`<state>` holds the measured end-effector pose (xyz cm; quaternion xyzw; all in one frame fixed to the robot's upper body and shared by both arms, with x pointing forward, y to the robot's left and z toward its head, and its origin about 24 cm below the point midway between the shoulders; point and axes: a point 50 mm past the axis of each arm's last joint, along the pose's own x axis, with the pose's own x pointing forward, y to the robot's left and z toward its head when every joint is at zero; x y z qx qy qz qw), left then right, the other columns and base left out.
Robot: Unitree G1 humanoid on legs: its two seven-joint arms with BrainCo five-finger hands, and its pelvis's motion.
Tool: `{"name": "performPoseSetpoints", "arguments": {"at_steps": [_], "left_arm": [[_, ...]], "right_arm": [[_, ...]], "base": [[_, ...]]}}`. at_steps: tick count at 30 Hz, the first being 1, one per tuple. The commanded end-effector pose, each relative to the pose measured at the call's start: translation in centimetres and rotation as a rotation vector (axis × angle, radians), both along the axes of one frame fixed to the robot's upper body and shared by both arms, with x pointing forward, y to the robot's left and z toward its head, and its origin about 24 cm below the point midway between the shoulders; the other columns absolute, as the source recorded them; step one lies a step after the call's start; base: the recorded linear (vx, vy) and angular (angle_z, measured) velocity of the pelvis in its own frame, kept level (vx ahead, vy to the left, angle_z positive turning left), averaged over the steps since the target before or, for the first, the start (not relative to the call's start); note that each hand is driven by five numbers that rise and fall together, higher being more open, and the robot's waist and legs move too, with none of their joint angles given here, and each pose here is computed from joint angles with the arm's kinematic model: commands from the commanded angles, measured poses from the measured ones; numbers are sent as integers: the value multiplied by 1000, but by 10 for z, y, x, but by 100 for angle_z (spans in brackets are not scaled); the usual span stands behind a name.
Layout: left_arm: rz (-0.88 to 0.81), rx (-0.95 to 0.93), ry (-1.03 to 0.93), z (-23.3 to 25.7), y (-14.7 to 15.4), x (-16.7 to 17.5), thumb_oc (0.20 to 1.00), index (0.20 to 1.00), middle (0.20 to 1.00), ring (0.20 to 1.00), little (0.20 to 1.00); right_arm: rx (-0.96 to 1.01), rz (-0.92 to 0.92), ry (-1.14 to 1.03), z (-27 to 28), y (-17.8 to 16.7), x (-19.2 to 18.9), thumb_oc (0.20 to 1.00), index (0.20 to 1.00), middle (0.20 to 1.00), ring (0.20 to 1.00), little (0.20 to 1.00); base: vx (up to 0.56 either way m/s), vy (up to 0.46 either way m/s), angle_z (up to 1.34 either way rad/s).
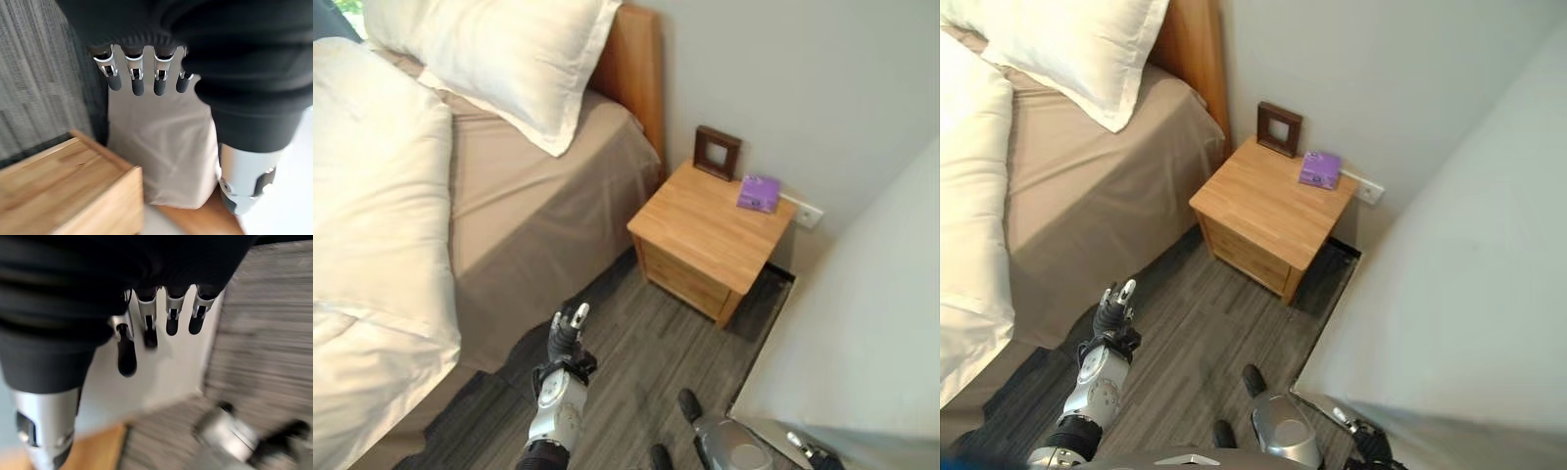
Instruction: Making the bed.
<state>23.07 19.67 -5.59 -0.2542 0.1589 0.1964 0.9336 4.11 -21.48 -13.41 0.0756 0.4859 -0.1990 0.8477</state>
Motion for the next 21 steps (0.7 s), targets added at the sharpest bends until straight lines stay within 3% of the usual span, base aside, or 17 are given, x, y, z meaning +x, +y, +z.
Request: {"name": "performPoseSetpoints", "arguments": {"at_steps": [1,7,20,21], "left_arm": [[4,136,-93,21,28,9,1000,1000,1000,1000,1000],[55,102,15,-2,36,-15,1000,1000,1000,1000,1000],[67,73,-2,-1,32,-17,1000,1000,1000,1000,1000],[-35,221,-50,22,38,-3,1000,1000,1000,1000,1000]], "right_arm": [[-181,49,-783,106,-39,165,1000,1000,1000,1000,1000],[-194,56,-801,111,-42,169,1000,1000,1000,1000,1000],[-154,131,-843,119,-31,179,1000,1000,1000,1000,1000],[-132,36,-729,99,-55,155,1000,1000,1000,1000,1000]], "base": [[67,-54,64],[61,-95,10],[15,-56,14],[2,12,6]]}}
